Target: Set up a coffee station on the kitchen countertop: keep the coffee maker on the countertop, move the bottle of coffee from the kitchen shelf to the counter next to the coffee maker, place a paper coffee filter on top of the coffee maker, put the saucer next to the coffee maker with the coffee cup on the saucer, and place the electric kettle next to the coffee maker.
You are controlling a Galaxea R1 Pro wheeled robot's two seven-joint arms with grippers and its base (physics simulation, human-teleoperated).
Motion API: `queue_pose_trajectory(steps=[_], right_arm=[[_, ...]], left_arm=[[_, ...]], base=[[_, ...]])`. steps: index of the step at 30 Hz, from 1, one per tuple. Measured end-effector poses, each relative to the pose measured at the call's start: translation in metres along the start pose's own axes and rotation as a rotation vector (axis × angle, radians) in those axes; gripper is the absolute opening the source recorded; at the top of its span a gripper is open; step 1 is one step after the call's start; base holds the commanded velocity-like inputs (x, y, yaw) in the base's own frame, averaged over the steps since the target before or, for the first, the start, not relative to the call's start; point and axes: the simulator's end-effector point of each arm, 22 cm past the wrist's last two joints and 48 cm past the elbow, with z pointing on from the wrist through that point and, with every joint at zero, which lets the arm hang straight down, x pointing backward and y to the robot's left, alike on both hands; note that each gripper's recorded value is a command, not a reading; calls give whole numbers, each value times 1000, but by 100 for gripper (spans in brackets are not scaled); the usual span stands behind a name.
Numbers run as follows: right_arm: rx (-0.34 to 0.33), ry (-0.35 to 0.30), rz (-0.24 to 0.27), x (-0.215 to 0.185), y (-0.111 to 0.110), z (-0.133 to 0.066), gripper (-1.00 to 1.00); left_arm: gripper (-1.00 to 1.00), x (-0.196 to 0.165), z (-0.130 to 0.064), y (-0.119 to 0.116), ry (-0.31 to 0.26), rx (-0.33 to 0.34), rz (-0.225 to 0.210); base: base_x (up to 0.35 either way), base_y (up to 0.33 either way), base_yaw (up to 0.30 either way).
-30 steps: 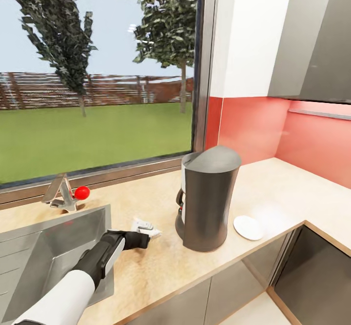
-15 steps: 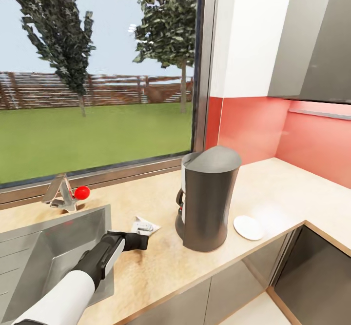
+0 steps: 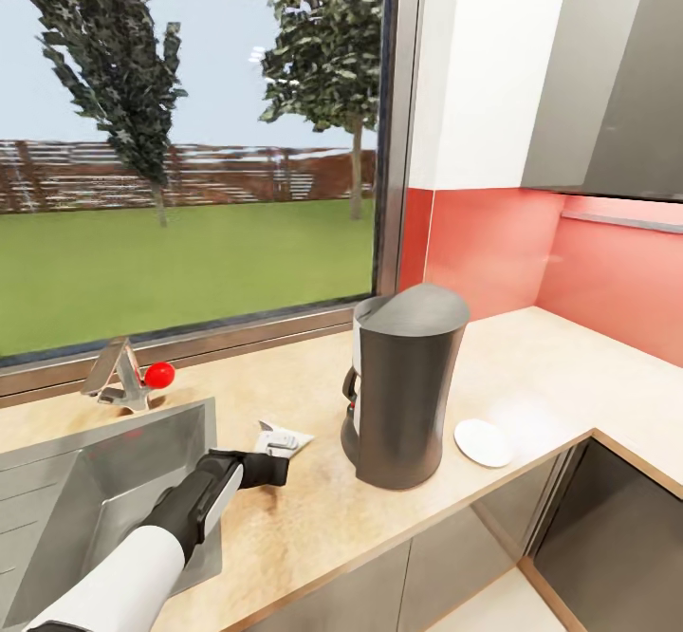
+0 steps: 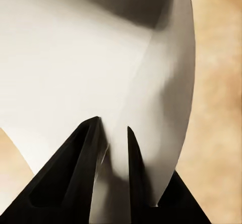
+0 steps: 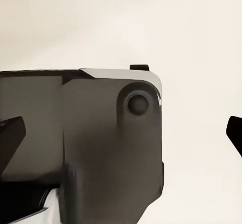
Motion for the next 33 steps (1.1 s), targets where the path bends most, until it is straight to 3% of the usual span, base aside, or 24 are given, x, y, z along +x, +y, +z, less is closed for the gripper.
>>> queue_pose_trajectory(steps=[21,28,33], right_arm=[[1,1,-1,0,0,0,100],[-1,-1,-10,0,1,0,100],[-1,-4,-11,-2,1,0,100]], left_arm=[[-100,-13,-4,1,-10,-7,9],[-100,-68,-29,5,6,-20,11],[-100,-120,-51,9,-26,-34,19]], base=[[0,0,0],[0,0,0],[0,0,0]])
